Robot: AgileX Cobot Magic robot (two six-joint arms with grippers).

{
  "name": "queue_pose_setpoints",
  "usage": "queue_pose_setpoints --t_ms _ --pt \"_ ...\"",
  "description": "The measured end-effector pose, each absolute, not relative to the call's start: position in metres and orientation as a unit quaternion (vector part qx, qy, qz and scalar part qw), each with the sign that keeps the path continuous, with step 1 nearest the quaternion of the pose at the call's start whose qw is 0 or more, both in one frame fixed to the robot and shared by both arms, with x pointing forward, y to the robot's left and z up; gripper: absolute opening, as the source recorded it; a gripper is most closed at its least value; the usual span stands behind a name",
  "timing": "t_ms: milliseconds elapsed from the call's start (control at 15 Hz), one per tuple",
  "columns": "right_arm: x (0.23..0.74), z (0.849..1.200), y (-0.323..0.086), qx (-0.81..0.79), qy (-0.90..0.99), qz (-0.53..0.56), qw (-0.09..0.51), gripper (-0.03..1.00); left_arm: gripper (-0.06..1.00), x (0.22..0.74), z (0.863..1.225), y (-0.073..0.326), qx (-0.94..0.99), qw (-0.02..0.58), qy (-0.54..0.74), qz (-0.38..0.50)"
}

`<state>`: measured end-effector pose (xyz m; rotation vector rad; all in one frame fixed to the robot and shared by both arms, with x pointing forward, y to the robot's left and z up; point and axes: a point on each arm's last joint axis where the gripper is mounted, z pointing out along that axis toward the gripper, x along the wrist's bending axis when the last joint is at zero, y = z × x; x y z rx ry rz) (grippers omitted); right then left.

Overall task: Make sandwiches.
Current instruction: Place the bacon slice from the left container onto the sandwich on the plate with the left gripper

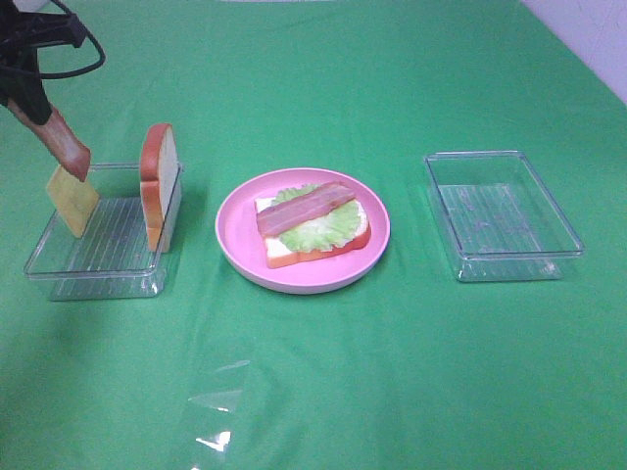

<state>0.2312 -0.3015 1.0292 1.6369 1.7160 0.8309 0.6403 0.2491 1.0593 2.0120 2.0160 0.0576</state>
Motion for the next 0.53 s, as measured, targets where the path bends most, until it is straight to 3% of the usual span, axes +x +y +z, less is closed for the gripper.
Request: queue_pose_setpoints --t_ms 533 --pt "0.231 1.029 -0.301 0.619 0.649 0.314 0.309 0.97 0.0 0.634 1.135 0.172 0.738 0.269 0.617 0.048"
